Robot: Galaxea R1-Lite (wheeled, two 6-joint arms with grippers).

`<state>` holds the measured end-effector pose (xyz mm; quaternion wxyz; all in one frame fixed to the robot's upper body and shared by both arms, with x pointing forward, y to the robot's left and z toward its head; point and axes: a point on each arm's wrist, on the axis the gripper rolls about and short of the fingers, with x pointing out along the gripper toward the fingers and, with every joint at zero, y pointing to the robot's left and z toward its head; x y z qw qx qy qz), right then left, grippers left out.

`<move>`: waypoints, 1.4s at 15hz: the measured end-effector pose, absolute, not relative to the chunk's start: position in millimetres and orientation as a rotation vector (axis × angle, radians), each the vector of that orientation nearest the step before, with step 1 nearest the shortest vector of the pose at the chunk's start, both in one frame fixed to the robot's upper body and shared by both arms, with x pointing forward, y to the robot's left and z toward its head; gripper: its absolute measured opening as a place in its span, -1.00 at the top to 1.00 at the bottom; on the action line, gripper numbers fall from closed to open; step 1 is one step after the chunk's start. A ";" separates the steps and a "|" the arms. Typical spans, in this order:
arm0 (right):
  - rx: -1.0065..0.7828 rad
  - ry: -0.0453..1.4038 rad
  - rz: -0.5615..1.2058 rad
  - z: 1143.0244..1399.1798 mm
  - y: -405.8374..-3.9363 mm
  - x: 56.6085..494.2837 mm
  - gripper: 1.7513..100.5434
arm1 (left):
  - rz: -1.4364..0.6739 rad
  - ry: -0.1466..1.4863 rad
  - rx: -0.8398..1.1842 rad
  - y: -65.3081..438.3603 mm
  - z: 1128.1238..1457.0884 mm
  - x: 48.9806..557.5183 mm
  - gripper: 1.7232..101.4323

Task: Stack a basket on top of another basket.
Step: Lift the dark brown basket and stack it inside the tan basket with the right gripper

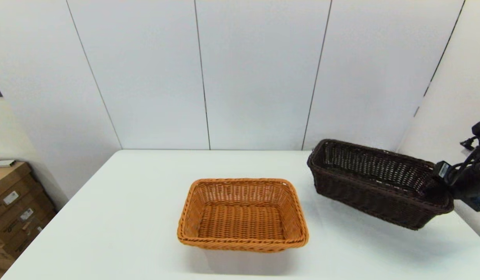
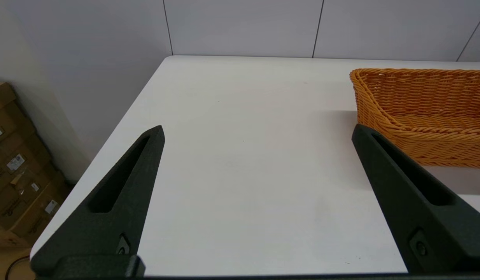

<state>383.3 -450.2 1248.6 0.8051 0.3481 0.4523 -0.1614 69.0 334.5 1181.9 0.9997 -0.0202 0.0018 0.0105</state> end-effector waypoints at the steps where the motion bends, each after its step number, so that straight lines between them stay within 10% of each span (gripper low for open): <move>1: 0.774 0.964 -0.318 1254.8 -451.9 382.0 0.71 | 0.021 0.004 -0.040 334.5 1181.9 69.0 -0.93; 7: 0.856 0.952 -0.133 1283.8 -443.7 378.6 0.72 | 0.021 0.004 -0.041 334.5 1181.9 69.0 -0.93; 21: 0.531 1.097 0.308 1311.0 -289.9 389.0 0.73 | 0.021 0.004 -0.041 334.5 1181.9 69.0 -0.93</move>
